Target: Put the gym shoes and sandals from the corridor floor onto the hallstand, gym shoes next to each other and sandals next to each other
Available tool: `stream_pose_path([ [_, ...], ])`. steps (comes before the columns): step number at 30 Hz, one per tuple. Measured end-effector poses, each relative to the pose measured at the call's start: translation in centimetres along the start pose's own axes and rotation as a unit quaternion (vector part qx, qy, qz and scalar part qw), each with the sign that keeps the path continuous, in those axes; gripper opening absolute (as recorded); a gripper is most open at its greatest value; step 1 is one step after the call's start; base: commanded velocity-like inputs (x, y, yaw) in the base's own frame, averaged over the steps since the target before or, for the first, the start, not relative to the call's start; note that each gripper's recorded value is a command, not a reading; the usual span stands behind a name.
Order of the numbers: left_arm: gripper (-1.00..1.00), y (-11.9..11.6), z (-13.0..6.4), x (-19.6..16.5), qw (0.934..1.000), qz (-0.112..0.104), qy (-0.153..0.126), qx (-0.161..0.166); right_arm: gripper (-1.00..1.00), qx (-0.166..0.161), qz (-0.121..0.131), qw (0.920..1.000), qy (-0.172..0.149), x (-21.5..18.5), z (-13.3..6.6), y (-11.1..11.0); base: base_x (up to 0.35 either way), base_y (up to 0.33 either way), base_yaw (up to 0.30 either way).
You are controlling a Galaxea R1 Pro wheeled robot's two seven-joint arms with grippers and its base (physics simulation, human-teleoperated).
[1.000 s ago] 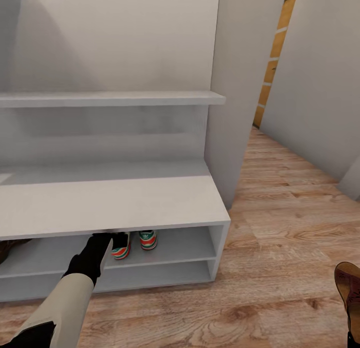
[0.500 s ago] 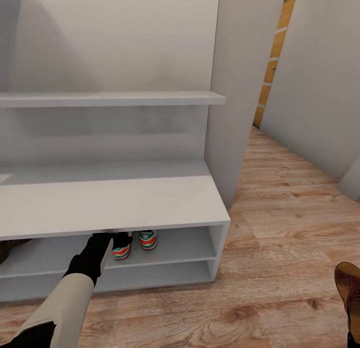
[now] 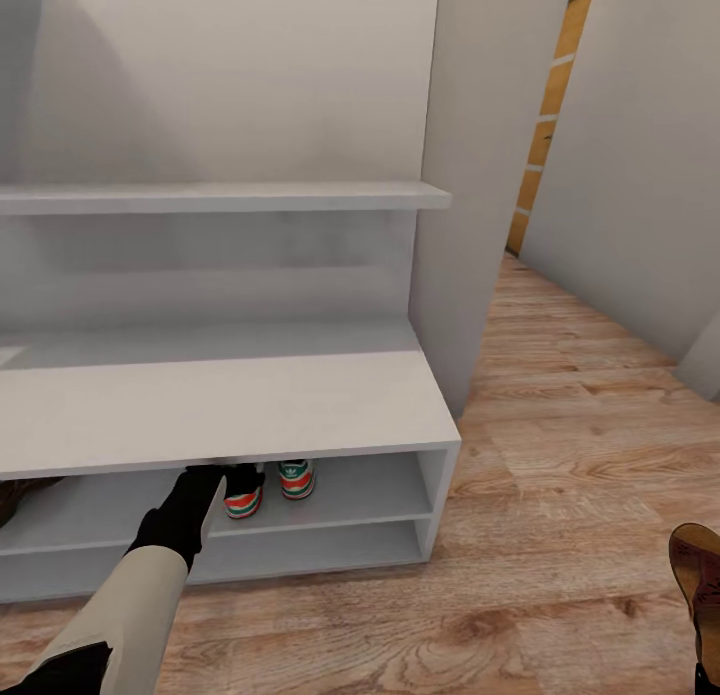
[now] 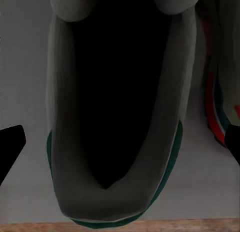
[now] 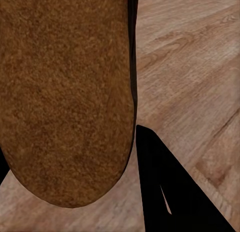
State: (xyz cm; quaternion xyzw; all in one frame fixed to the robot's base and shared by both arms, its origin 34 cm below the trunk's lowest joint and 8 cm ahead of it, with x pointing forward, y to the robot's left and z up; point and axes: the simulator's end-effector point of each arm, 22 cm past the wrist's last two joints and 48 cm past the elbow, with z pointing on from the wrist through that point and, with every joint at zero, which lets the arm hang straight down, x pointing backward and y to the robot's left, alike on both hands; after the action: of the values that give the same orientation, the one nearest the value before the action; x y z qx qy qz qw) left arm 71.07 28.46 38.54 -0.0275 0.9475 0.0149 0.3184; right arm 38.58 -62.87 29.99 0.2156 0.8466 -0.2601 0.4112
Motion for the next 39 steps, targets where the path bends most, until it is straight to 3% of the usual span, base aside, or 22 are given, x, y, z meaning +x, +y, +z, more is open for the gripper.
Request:
stream_pose_path([
  [13, 1.0, 0.1, 0.1, 0.5, 1.0, 0.0, 0.003, 0.0, -1.0, 0.0, 0.0, 1.0, 0.001, 0.1, 0.0, 0.0, -0.263, 0.024, 0.0],
  [26, 1.0, 0.3, 0.1, 0.6, 1.0, -0.001, 0.003, -0.002, -1.0, 0.0, 0.0, 1.0, 0.0, 0.1, 0.0, 0.0, -0.288, 0.202, 0.0],
  [29, 1.0, 0.5, 0.4, 1.8, 1.0, 0.0, 0.002, -0.001, -1.0, -0.001, 0.0, 1.0, 0.001, 0.1, 0.0, 0.1, -0.274, 0.224, 0.0],
  [35, 1.0, 1.8, 1.0, 5.1, 0.9991, 0.006, -0.041, -0.005, -1.0, -0.002, 0.0, 1.0, 0.003, 0.3, -0.1, 0.2, -0.274, 0.224, 0.0],
  [39, 1.0, 2.8, 1.1, 8.9, 0.9991, -0.002, -0.042, -0.005, -1.0, -0.002, 0.0, 1.0, 0.004, 0.4, -0.1, 0.2, -0.268, 0.222, 0.0],
])
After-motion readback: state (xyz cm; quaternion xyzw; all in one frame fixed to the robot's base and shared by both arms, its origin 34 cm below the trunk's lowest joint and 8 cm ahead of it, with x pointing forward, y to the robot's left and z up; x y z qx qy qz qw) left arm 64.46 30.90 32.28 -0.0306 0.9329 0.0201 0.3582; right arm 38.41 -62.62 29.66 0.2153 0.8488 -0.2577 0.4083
